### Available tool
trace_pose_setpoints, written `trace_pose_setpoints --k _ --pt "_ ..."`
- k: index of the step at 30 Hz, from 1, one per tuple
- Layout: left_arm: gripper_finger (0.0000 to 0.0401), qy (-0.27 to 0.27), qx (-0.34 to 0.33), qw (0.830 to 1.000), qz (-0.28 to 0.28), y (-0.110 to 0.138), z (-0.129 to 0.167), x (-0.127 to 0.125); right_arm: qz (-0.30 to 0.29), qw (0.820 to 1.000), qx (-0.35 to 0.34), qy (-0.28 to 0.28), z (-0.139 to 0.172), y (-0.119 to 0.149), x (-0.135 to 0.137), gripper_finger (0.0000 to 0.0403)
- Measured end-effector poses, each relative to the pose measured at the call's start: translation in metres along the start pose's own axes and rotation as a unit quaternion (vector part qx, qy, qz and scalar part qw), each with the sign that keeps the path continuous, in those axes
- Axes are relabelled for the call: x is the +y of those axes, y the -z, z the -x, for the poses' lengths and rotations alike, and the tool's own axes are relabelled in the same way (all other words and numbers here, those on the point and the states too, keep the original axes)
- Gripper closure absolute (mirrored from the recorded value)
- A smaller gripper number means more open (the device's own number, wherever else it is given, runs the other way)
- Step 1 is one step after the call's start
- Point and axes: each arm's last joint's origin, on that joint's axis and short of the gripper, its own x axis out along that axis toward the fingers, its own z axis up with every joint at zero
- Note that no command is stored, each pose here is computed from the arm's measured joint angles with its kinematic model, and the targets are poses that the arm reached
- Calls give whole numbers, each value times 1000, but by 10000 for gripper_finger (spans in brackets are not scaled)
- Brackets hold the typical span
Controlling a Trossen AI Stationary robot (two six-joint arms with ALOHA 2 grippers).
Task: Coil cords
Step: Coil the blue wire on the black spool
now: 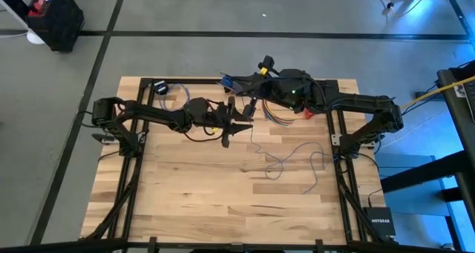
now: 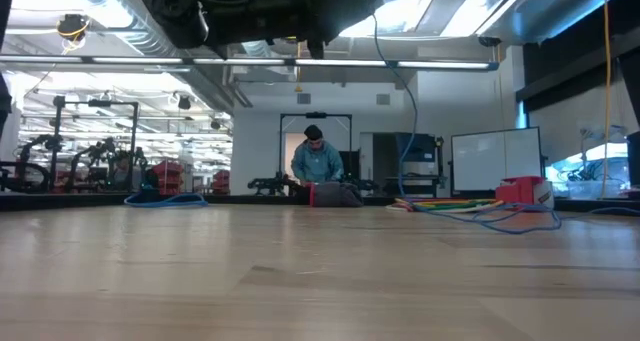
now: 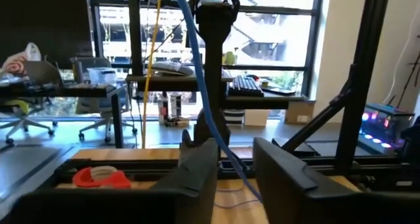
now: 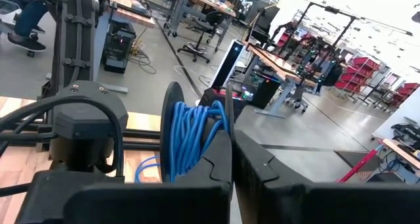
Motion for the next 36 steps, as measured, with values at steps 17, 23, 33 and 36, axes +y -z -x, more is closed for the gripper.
trace_pose_setpoints --k 17,23,33,36 --pt "398 -205 216 951 -80 -16 43 15 29 997 35 -70 14 0 32 400" --pt "395 -218 293 928 -72 -31 72 6 66 986 105 -111 23 12 49 400" --pt "398 -200 315 925 -71 -31 77 -5 97 951 261 -132 23 60 67 400" --pt "398 -184 311 931 -58 -32 77 -6 117 945 286 -108 17 80 75 400"
